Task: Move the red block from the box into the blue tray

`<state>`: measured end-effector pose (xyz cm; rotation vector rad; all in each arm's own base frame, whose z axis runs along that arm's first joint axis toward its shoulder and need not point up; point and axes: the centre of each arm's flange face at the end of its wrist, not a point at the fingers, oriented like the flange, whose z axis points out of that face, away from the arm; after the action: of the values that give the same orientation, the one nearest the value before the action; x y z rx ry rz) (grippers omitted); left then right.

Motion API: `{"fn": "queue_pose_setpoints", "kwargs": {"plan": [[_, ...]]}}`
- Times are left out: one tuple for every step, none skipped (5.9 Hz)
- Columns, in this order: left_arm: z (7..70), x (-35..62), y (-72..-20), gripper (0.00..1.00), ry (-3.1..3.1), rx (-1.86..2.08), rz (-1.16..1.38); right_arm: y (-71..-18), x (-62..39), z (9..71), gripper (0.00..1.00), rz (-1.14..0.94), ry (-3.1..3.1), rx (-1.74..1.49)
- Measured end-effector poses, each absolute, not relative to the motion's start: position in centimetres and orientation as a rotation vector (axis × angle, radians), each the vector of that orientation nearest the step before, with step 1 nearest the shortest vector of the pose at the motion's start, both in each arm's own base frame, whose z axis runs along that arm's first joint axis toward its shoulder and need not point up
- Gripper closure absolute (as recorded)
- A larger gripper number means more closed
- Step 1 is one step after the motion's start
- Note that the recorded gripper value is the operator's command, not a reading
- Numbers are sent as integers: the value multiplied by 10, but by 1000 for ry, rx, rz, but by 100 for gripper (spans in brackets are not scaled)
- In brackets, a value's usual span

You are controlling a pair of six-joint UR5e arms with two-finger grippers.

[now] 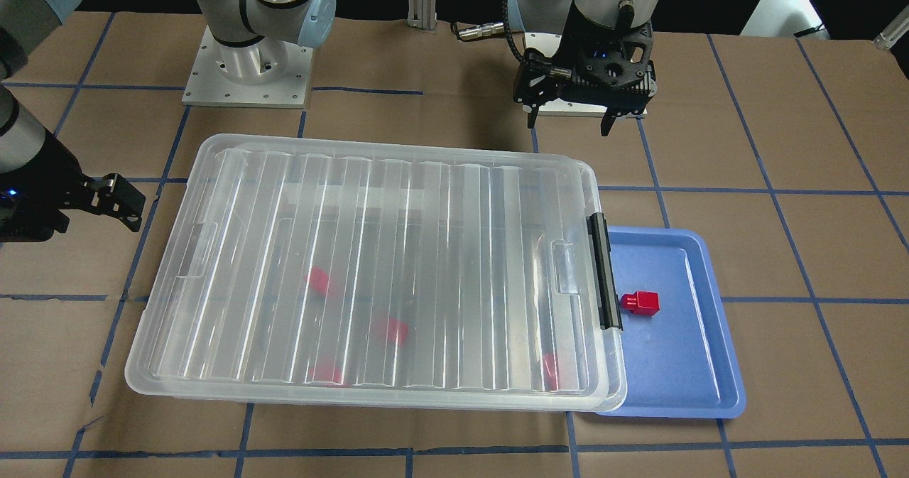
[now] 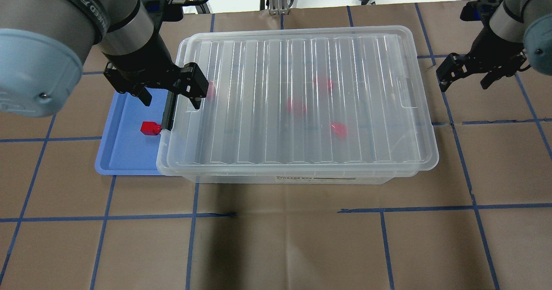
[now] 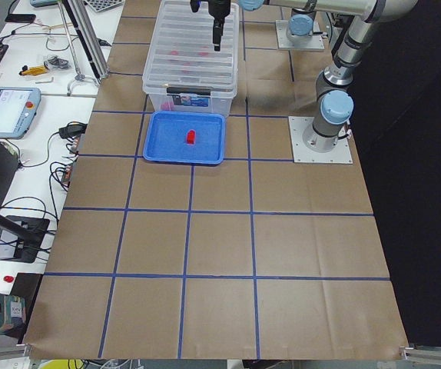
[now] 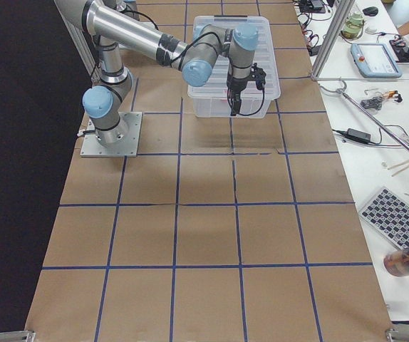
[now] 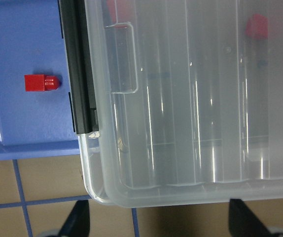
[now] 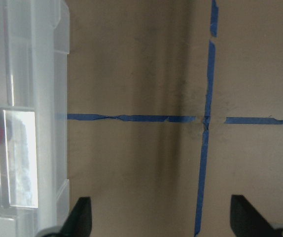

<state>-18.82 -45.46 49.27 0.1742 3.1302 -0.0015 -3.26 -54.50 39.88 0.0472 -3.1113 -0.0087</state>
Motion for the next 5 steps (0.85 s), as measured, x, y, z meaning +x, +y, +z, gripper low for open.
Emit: {"fn": "queue_pose_setpoints", "kwargs": {"plan": [[493,-188,-455,2,3130,174,-3,-542,-30,432,0,22,-3099,6],[493,-188,-455,2,3130,174,-3,-537,-16,461,0,32,-3106,-60],[493,-188,-455,2,3130,174,-3,-533,14,481,0,34,-3117,-110],[493,-188,-455,2,3130,174,-2,-530,54,498,0,36,-3122,-155],[493,-188,-455,2,3130,174,-2,-525,96,509,0,38,-3124,-195]]}}
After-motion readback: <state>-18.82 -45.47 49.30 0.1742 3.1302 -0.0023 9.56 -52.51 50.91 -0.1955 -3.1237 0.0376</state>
